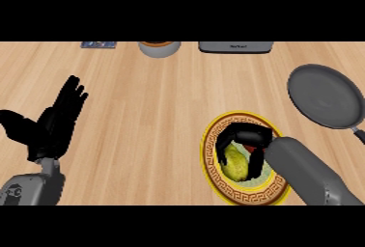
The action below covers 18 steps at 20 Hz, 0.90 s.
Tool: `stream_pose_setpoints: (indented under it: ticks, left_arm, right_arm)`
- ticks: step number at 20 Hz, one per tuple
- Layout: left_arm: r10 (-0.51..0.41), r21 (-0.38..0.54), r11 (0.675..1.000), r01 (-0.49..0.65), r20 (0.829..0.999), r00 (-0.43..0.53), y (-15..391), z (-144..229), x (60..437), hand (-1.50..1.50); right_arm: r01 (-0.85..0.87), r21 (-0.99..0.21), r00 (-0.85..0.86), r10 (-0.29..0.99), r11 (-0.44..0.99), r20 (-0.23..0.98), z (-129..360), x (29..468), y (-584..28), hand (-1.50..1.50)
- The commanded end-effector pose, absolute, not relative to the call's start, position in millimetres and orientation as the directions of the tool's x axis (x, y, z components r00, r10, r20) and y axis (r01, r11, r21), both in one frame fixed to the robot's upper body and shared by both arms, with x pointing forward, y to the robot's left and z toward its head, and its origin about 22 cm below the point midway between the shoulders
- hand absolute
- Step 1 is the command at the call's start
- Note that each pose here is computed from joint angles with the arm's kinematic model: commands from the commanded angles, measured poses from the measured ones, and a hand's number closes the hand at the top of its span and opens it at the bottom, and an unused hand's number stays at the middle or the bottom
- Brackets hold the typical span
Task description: Pick the pear from the plate and place it in the pan
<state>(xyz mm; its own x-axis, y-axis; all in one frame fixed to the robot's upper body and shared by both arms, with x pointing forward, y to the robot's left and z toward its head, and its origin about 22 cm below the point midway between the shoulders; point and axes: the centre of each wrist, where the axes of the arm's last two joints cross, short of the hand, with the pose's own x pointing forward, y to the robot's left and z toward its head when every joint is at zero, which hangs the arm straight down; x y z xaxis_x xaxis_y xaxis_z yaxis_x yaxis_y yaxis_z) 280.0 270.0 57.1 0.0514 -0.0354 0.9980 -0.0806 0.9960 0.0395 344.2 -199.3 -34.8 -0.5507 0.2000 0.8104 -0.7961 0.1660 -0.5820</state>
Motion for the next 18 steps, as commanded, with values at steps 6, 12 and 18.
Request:
stream_pose_setpoints:
  ticks: [6,12,18]
  left_arm:
    - [-0.02,0.026,0.995,-0.101,0.998,0.058,273,63,283,0.0]
    - [-0.049,0.064,0.984,-0.168,0.995,0.091,289,51,269,0.0]
    - [-0.04,0.06,0.979,-0.196,0.994,0.103,302,53,264,0.0]
  right_arm:
    - [-0.782,-0.552,-0.492,0.258,0.289,0.831,-30,341,-228,1.5]
    - [-0.433,-0.894,-0.434,0.844,0.112,0.316,-8,346,-316,1.5]
    - [-0.002,-0.993,-0.493,0.863,0.121,0.106,64,362,-287,1.5]
